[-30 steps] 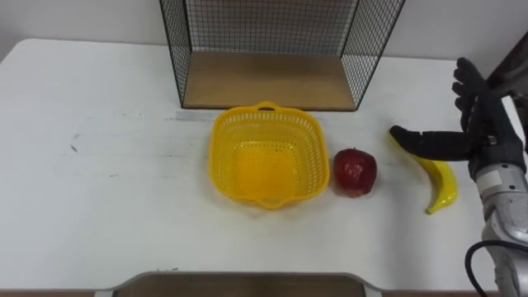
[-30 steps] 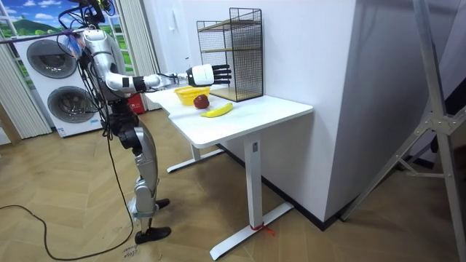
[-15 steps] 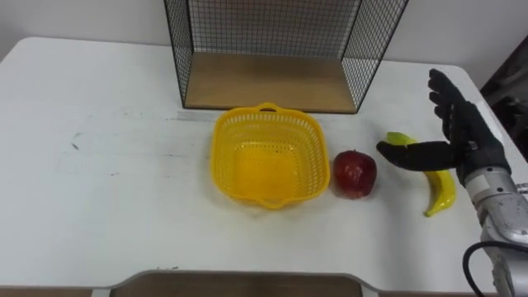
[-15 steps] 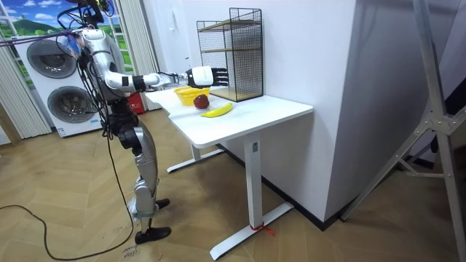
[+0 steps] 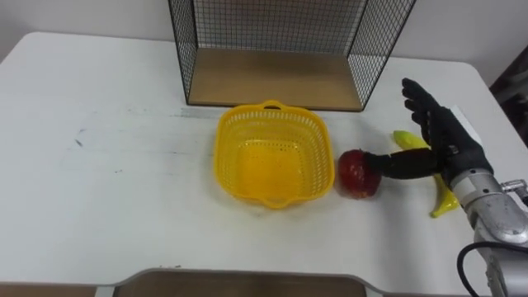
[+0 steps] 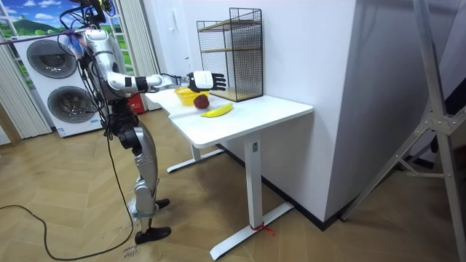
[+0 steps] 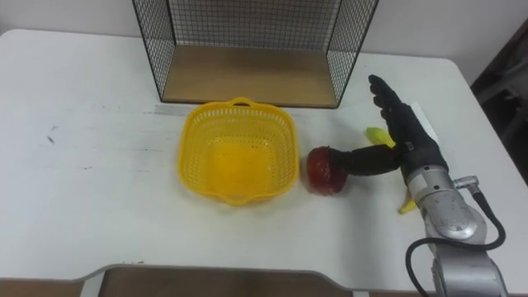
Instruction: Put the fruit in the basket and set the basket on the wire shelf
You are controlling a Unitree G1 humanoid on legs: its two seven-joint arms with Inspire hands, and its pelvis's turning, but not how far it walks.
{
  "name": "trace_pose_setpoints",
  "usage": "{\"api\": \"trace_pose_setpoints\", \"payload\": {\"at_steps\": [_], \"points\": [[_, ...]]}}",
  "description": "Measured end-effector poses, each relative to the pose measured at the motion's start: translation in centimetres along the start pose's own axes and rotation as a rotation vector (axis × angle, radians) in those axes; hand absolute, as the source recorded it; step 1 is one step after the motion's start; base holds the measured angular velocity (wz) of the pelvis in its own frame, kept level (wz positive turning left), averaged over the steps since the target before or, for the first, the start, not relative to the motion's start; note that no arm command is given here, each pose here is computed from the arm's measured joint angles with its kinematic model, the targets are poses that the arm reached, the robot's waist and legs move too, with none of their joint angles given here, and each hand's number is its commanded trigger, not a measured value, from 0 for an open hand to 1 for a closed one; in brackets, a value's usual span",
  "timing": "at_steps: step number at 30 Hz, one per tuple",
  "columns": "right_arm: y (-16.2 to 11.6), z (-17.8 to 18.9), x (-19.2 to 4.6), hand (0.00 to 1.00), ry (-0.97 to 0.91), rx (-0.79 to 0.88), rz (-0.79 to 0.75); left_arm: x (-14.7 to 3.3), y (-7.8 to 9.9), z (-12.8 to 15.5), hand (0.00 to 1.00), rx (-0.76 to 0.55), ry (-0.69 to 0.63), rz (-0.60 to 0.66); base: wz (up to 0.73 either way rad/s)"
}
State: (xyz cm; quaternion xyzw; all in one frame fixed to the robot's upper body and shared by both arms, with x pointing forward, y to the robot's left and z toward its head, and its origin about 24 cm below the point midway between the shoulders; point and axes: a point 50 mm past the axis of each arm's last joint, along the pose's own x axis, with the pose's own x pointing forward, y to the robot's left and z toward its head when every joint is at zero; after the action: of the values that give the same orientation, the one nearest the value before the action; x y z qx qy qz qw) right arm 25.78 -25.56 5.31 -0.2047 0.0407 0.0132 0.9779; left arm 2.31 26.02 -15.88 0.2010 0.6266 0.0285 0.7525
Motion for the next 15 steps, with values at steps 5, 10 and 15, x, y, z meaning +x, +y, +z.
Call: {"api": "trace_pose_setpoints", "payload": {"at_steps": [5,10,15], "points": [[0.0,1.6,0.0,0.00,-0.070,-0.010,0.001,0.0,0.0,0.0,0.00,0.001,-0.001,-0.001,0.01],[0.3,2.0,0.1,0.00,-0.087,-0.014,0.012,0.0,0.0,0.0,0.00,0.001,0.000,0.000,0.00],[0.6,2.0,0.1,0.00,-0.087,-0.016,0.047,0.0,0.0,0.0,0.00,0.001,-0.001,0.001,0.00]]}}
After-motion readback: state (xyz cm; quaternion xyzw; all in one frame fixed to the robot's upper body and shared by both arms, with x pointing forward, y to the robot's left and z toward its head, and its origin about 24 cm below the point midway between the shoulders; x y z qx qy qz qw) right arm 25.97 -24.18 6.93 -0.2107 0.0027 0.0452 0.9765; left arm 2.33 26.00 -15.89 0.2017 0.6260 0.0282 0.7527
